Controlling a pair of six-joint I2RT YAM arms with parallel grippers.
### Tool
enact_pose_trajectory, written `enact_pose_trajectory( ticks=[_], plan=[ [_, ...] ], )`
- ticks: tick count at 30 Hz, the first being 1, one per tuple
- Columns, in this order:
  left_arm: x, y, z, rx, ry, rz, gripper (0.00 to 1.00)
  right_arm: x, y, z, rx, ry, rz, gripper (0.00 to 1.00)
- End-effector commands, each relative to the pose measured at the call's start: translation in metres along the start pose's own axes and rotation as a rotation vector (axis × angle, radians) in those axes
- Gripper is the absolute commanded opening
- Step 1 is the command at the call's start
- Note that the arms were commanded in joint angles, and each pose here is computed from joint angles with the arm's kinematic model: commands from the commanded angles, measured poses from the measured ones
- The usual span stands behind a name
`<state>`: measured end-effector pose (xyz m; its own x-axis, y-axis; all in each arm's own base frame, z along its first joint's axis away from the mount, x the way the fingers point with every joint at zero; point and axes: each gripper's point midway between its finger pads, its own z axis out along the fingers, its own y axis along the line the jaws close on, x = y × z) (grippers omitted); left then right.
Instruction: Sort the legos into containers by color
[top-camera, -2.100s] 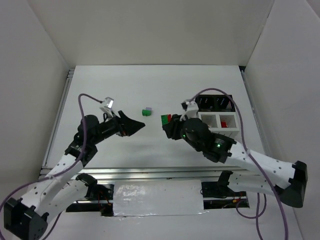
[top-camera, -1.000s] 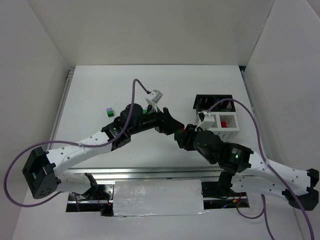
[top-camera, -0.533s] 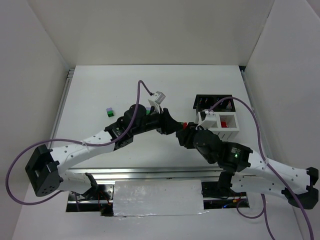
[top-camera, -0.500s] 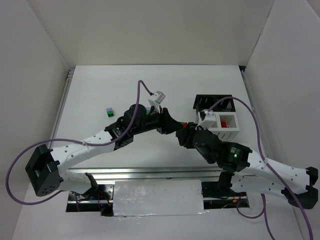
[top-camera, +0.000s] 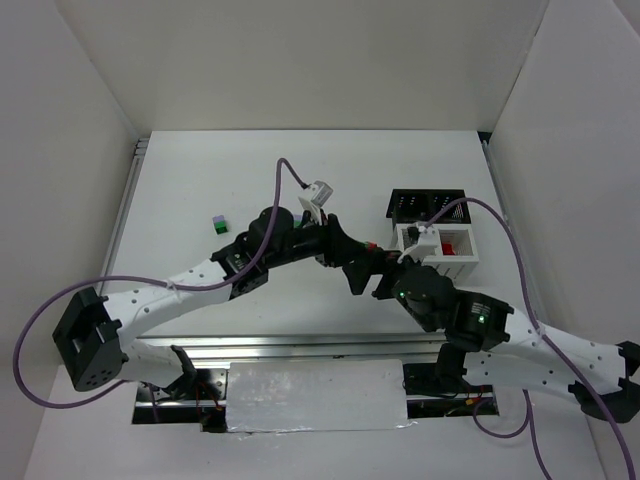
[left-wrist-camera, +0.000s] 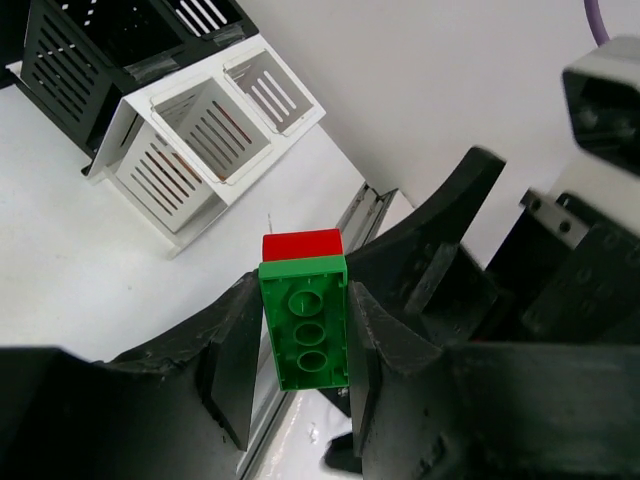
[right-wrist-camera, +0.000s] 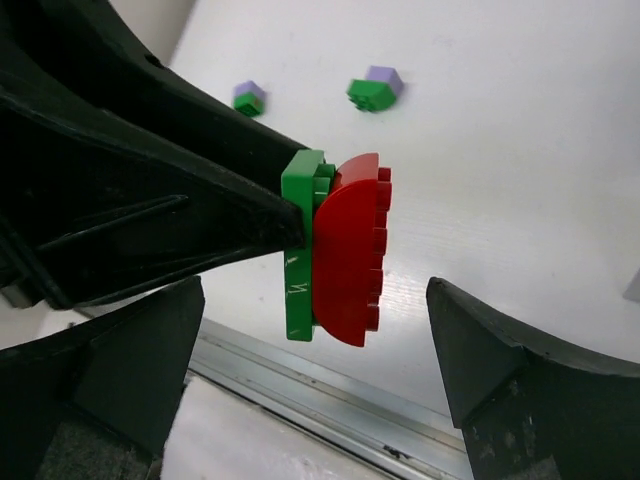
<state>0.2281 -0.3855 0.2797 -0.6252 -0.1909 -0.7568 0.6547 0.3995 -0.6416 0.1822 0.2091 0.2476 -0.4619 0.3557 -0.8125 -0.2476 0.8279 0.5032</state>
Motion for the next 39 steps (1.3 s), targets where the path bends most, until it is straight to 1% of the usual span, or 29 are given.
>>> enact_pose_trajectory(
  ticks=[1,3,4,5,7,8,9,10,11,13,14,15,18,20,21,24,27,30,31,32,33,34,36,37,38,39],
  plan=[
    [-0.025,-0.022,-0.016,0.053,-0.077,0.084,0.00,-0.027,0.017,-0.013,-0.137,-0.096,0.041,1.00],
    [-0.031,-0.025,-0.025,0.060,-0.098,0.101,0.00,-0.035,0.018,-0.024,-0.196,-0.114,0.003,1.00],
    [-0.032,-0.027,-0.028,0.068,-0.103,0.117,0.00,-0.032,0.023,-0.029,-0.245,-0.097,-0.016,1.00],
    [-0.032,-0.028,-0.032,0.075,-0.106,0.128,0.00,-0.039,0.023,-0.038,-0.280,-0.116,-0.040,1.00],
    [-0.037,-0.038,-0.043,0.115,-0.122,0.178,0.00,-0.041,0.021,-0.048,-0.311,-0.121,-0.072,1.00],
    [-0.030,-0.043,-0.048,0.157,-0.102,0.197,0.00,-0.044,0.024,-0.058,-0.362,-0.126,-0.082,1.00],
    [-0.034,-0.055,-0.056,0.208,-0.122,0.226,0.00,-0.047,0.022,-0.062,-0.368,-0.137,-0.098,1.00],
    [-0.030,-0.061,-0.060,0.246,-0.115,0.257,0.00,-0.049,0.020,-0.066,-0.365,-0.136,-0.098,1.00],
    [-0.021,-0.070,-0.066,0.315,-0.081,0.279,0.00,-0.052,0.019,-0.070,-0.370,-0.140,-0.095,1.00],
    [-0.019,-0.089,-0.079,0.416,-0.086,0.337,0.00,-0.048,0.027,-0.076,-0.429,-0.118,-0.145,1.00],
    [-0.010,-0.096,-0.086,0.478,-0.054,0.350,0.00,-0.038,0.041,-0.084,-0.531,-0.075,-0.193,1.00],
    [-0.014,-0.108,-0.095,0.537,-0.082,0.367,0.00,-0.034,0.049,-0.088,-0.583,-0.063,-0.205,1.00],
    [-0.008,-0.124,-0.113,0.645,-0.092,0.387,0.00,-0.027,0.072,-0.094,-0.737,-0.092,-0.219,0.99],
    [-0.006,-0.130,-0.120,0.686,-0.096,0.397,0.00,-0.024,0.078,-0.095,-0.790,-0.114,-0.256,0.96],
    [-0.005,-0.135,-0.125,0.714,-0.092,0.403,0.00,-0.019,0.086,-0.100,-0.860,-0.116,-0.276,0.95],
    [-0.004,-0.137,-0.128,0.728,-0.084,0.412,0.00,-0.011,0.100,-0.111,-0.981,-0.115,-0.313,0.94],
    [-0.004,-0.137,-0.128,0.732,-0.085,0.414,0.00,-0.015,0.110,-0.111,-1.012,-0.127,-0.307,0.94],
    [-0.004,-0.137,-0.129,0.730,-0.099,0.417,0.00,-0.014,0.117,-0.103,-1.007,-0.112,-0.296,0.88],
    [-0.005,-0.138,-0.130,0.732,-0.106,0.421,0.00,-0.013,0.119,-0.102,-1.009,-0.106,-0.292,0.83],
    [-0.005,-0.138,-0.130,0.733,-0.107,0.423,0.00,-0.013,0.120,-0.102,-1.014,-0.109,-0.285,0.82],
    [-0.004,-0.137,-0.130,0.733,-0.105,0.423,0.00,-0.016,0.122,-0.102,-1.023,-0.124,-0.277,0.77],
    [-0.004,-0.137,-0.130,0.733,-0.105,0.425,0.00,-0.016,0.123,-0.102,-1.025,-0.127,-0.274,0.62],
    [-0.003,-0.136,-0.129,0.729,-0.099,0.426,0.00,-0.017,0.123,-0.103,-1.033,-0.139,-0.275,0.47],
    [-0.003,-0.135,-0.129,0.727,-0.100,0.429,0.00,-0.017,0.123,-0.103,-1.029,-0.147,-0.283,0.25],
    [-0.002,-0.133,-0.128,0.714,-0.097,0.435,0.00,-0.017,0.119,-0.098,-1.004,-0.151,-0.284,0.00],
    [-0.003,-0.131,-0.128,0.697,-0.102,0.444,0.00,-0.021,0.115,-0.095,-0.977,-0.173,-0.267,0.00]
  ],
)
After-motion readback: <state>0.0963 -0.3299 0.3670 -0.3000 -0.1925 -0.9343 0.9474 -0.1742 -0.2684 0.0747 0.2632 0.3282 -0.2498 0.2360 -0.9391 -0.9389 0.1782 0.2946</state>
